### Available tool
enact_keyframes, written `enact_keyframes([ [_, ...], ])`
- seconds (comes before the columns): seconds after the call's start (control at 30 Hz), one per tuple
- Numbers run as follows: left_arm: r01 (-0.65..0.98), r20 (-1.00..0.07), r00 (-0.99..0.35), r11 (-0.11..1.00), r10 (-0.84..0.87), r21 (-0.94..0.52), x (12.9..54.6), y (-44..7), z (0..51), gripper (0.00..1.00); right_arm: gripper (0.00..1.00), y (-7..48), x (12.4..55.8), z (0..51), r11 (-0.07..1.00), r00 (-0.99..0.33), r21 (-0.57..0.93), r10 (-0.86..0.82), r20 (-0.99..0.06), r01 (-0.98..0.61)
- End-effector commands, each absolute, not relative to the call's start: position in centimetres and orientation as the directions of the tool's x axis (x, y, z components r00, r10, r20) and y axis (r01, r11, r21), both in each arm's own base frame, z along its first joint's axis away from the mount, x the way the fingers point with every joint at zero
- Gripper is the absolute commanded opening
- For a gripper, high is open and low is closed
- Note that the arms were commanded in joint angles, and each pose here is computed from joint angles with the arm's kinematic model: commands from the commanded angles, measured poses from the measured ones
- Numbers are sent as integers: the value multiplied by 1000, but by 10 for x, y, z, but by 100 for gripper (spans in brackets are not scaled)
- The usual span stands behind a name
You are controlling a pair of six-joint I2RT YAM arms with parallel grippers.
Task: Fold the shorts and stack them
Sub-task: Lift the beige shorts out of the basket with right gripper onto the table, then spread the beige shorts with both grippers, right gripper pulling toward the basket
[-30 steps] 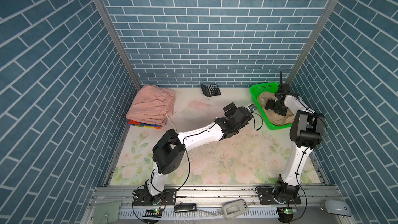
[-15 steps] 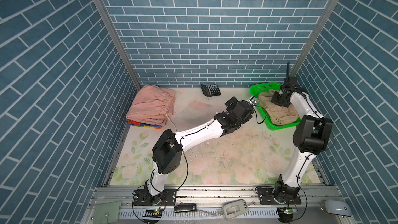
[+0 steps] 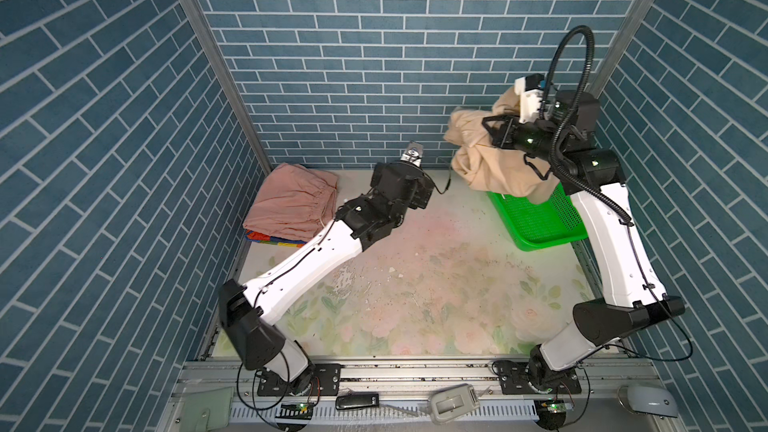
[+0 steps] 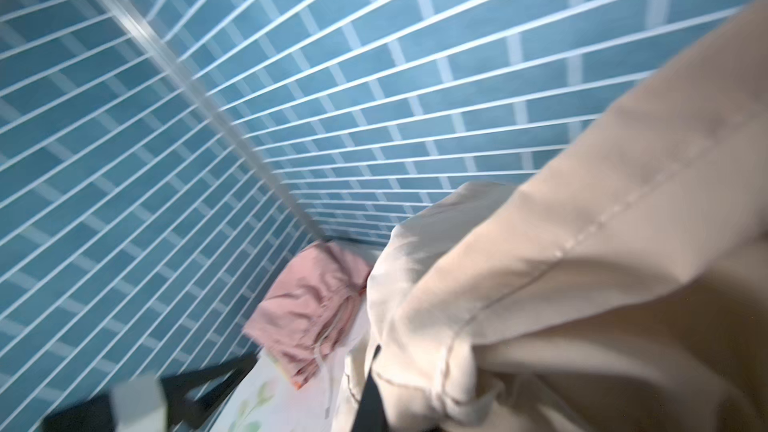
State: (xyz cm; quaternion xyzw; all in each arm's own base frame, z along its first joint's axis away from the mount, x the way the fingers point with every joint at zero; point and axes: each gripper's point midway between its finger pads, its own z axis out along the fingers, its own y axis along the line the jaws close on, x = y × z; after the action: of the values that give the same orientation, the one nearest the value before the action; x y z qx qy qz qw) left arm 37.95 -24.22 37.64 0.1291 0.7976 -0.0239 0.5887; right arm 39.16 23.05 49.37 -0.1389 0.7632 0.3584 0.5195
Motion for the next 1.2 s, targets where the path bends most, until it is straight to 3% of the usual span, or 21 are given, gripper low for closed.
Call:
enact_keyframes([
  [0.0, 148, -941, -336, 989, 36, -14, 368, -194, 365, 100, 0, 268, 409, 433, 667, -566, 487, 118, -816, -563],
  [0.07, 117, -940, -341, 992, -4, -47, 360, -171, 360, 99, 1, 280, 418, 384, 675, -661, 542, 105, -743, -501],
  [0.2, 100, -907, -422, 993, -13, -61, 349, -147, 331, 100, 56, 297, 415, 279, 692, -810, 595, 26, -586, -408],
  [0.27, 111, -890, -457, 992, -4, -61, 343, -147, 314, 100, 74, 296, 405, 247, 704, -843, 598, -1, -538, -382],
  [0.33, 124, -870, -493, 989, -7, -78, 340, -150, 296, 99, 86, 288, 392, 227, 716, -852, 591, -9, -523, -371],
  [0.47, 157, -815, -579, 977, -28, -145, 337, -166, 254, 99, 97, 257, 365, 186, 791, -868, 513, -45, -495, -334],
  [0.67, 181, -732, -678, 952, -62, -248, 340, -193, 203, 100, 99, 222, 340, 126, 870, -904, 415, -76, -420, -266],
  [0.87, 171, -673, -732, 927, -107, -334, 340, -210, 179, 100, 92, 206, 343, 76, 922, -928, 329, -74, -365, -203],
  [0.93, 166, -660, -743, 922, -115, -349, 338, -211, 174, 100, 82, 208, 347, 65, 927, -934, 322, -73, -351, -194],
  [1.0, 158, -653, -747, 920, -126, -359, 336, -211, 171, 100, 59, 214, 354, 61, 922, -937, 336, -70, -342, -192],
  [1.07, 151, -646, -752, 919, -133, -365, 333, -209, 168, 100, 15, 222, 363, 70, 914, -935, 357, -62, -348, -194],
  [1.1, 150, -644, -753, 917, -136, -369, 332, -209, 167, 100, 1, 226, 367, 80, 907, -931, 370, -59, -360, -201],
  [1.17, 149, -638, -758, 915, -138, -375, 329, -209, 166, 100, 0, 236, 374, 121, 879, -909, 412, -53, -414, -239],
])
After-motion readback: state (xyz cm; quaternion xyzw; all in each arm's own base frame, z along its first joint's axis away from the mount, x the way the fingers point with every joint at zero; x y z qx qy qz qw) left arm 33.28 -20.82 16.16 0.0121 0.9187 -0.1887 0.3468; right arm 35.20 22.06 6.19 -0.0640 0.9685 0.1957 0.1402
